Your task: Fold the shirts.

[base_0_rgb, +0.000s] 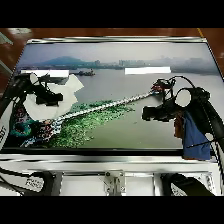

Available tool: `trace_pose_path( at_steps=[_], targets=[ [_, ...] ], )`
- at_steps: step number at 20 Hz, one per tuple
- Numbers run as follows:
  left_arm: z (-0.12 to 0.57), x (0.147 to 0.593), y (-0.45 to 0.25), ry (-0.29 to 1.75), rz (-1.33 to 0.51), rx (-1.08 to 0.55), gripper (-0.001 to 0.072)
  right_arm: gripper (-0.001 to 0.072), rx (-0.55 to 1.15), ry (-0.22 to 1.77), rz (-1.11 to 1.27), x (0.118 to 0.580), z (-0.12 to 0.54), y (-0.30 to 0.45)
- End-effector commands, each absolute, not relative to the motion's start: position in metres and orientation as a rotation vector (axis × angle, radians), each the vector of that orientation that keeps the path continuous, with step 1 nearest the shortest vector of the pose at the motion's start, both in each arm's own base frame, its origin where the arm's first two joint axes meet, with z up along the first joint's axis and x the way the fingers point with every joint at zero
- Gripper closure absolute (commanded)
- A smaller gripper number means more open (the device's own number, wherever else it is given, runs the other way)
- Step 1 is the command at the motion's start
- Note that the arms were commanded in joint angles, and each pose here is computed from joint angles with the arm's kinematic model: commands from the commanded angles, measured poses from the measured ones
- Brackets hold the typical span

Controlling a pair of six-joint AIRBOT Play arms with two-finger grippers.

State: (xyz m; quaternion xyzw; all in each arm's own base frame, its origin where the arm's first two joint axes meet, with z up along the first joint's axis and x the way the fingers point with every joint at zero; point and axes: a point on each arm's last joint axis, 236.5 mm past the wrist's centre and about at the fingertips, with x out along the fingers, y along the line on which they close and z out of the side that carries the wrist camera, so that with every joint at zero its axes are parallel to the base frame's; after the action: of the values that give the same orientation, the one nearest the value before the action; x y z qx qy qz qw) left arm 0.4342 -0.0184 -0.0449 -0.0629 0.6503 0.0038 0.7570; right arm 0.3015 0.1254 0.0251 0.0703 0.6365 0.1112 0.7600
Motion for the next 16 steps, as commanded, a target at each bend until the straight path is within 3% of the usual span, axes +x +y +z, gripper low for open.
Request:
trace_pose_path(
  at_steps=[1,5,8,12,16],
  targets=[
    [0.059,0.462,-0.049,1.138,-0.078,-0.11,0.0668,0.0064,0.118,1.377,0.247,0.303,0.025,0.122],
    [0.193,0.422,-0.141,0.846,-0.314,-0.158,0.0668,0.0064,-0.027,1.38,0.198,0.304,0.019,0.093],
    [0.227,0.363,-0.229,0.81,-0.525,-0.136,0.0668,0.0064,-0.095,1.447,0.184,0.289,0.016,0.08],
    [0.191,0.284,-0.354,0.888,-0.778,-0.116,0.0668,0.0064,-0.177,1.575,0.2,0.259,0.014,0.067],
    [0.109,0.239,-0.434,0.968,-0.876,-0.085,0.0657,0.0064,-0.267,1.657,0.142,0.242,0.016,0.043]
  ],
)
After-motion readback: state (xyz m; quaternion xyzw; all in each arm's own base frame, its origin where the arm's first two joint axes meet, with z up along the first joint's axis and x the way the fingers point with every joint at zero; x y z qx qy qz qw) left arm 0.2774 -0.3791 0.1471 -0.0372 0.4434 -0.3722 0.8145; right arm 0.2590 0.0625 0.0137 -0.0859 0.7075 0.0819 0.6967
